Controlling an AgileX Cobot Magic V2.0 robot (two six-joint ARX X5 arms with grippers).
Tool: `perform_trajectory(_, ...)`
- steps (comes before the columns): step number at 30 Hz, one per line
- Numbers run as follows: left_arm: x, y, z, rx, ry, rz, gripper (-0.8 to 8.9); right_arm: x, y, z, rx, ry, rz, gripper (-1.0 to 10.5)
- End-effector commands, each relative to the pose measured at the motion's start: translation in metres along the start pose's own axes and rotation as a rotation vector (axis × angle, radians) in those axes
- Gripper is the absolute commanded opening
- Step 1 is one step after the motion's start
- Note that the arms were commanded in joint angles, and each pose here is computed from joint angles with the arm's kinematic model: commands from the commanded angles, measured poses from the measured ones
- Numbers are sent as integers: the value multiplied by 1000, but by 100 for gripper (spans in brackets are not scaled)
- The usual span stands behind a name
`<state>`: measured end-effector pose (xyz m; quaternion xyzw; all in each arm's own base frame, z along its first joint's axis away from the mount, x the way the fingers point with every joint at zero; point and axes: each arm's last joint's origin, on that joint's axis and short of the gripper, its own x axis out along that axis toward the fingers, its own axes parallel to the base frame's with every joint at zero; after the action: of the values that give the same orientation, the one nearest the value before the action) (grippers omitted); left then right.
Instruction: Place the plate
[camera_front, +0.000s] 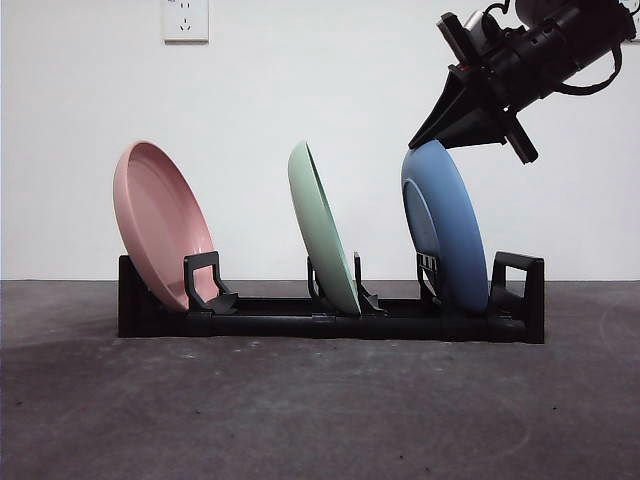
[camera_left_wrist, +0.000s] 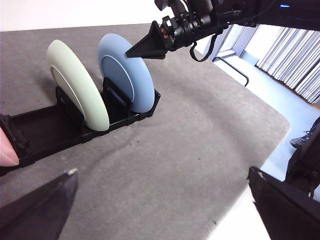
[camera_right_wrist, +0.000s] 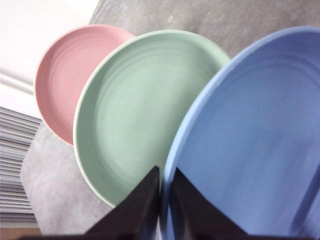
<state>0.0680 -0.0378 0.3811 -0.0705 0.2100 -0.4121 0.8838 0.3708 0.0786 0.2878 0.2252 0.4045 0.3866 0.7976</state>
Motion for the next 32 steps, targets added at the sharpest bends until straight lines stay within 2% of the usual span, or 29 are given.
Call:
perform_trajectory(1,-3,-3,5,22,-21,-4,545,-3,7,6,-18,-17,35,10)
perform_trajectory(6,-3,-3,5,20,-19,-4,545,-20,26,8,-46,-55,54,9)
perform_trajectory(11,-3,-3,5,22,-21,-4,545,-45,58,7,-96,-90,129,10)
perform_trajectory(16,-3,-3,5,27,-21,-4,545,-75,91,-3,-138,-112,141,9)
perform_trajectory(25,-1,-2,6,56,-16,-3,545,-120,144,-51,-258,-34,101,9)
perform_trajectory(29,3,1,8,68,-6,5,545,-128,164,-78,-310,49,90,9)
perform_trajectory(32,8,5,9,56,11,6,545,-129,177,-96,-370,91,49,9)
